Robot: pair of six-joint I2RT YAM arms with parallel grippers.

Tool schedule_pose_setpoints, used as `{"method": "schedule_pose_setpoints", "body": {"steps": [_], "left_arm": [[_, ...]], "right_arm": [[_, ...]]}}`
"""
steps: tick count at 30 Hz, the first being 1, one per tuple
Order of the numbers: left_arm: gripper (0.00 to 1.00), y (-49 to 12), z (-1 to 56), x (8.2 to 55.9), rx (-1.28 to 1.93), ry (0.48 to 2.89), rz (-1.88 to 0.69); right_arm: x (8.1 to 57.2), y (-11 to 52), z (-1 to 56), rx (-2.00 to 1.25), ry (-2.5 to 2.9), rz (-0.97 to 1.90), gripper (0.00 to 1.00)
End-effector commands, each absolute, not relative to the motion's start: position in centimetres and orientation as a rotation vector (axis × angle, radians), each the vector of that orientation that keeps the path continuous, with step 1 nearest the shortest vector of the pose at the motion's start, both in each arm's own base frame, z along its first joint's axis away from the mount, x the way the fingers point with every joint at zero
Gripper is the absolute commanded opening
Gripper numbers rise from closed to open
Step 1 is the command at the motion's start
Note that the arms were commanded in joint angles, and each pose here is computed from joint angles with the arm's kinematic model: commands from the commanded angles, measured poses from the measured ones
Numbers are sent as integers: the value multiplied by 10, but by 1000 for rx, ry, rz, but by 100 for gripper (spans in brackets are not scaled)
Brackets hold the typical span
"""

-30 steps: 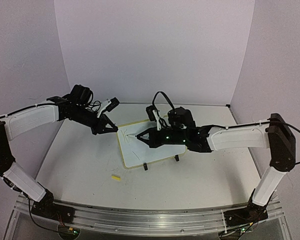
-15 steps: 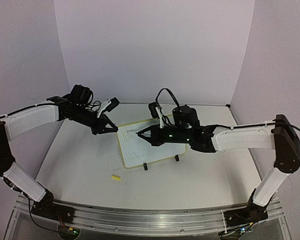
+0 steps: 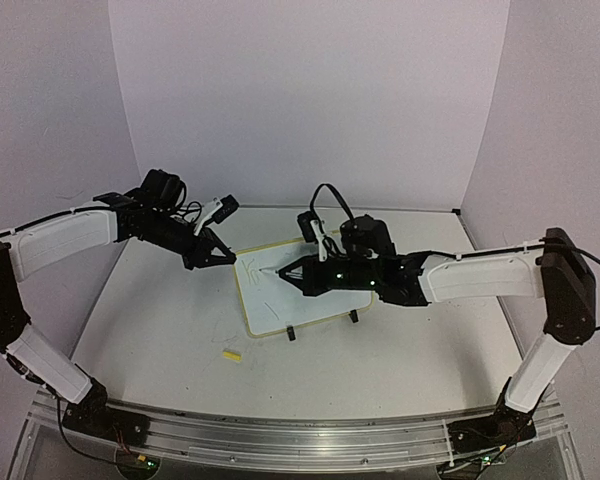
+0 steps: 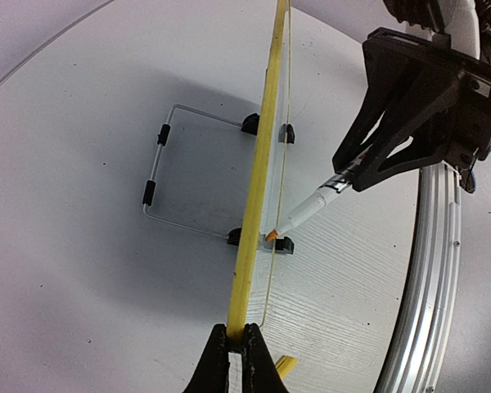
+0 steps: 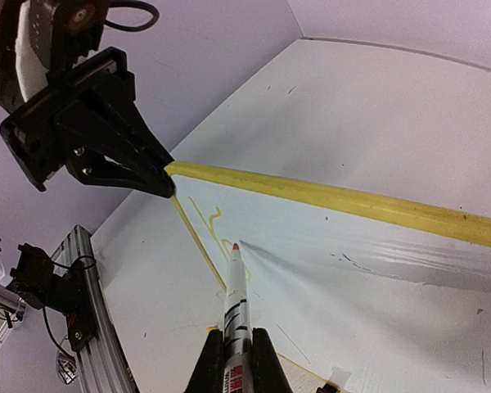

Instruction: Write a sentence on the whiteboard

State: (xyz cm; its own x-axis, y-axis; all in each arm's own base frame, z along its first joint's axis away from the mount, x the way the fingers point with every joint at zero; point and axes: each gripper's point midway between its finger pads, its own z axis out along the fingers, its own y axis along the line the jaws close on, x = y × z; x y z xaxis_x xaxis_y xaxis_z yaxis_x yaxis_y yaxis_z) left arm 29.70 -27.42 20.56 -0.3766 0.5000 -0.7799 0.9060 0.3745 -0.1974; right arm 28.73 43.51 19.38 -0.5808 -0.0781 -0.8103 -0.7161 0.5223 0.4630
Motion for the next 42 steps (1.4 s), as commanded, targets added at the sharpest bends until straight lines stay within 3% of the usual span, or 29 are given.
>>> {"method": "schedule_pose_setpoints", "body": {"steps": [1, 24, 42], "left_arm": [[0, -271, 212, 298, 1222, 1982, -791], [0, -271, 212, 298, 1222, 1981, -786], [0, -270, 213, 297, 1222, 1980, -785]], "right_arm": [[297, 439, 198, -634, 1992, 1046, 0], [295, 421, 162, -597, 2091, 967, 0], [304, 416, 204, -557, 1998, 949, 0]]}}
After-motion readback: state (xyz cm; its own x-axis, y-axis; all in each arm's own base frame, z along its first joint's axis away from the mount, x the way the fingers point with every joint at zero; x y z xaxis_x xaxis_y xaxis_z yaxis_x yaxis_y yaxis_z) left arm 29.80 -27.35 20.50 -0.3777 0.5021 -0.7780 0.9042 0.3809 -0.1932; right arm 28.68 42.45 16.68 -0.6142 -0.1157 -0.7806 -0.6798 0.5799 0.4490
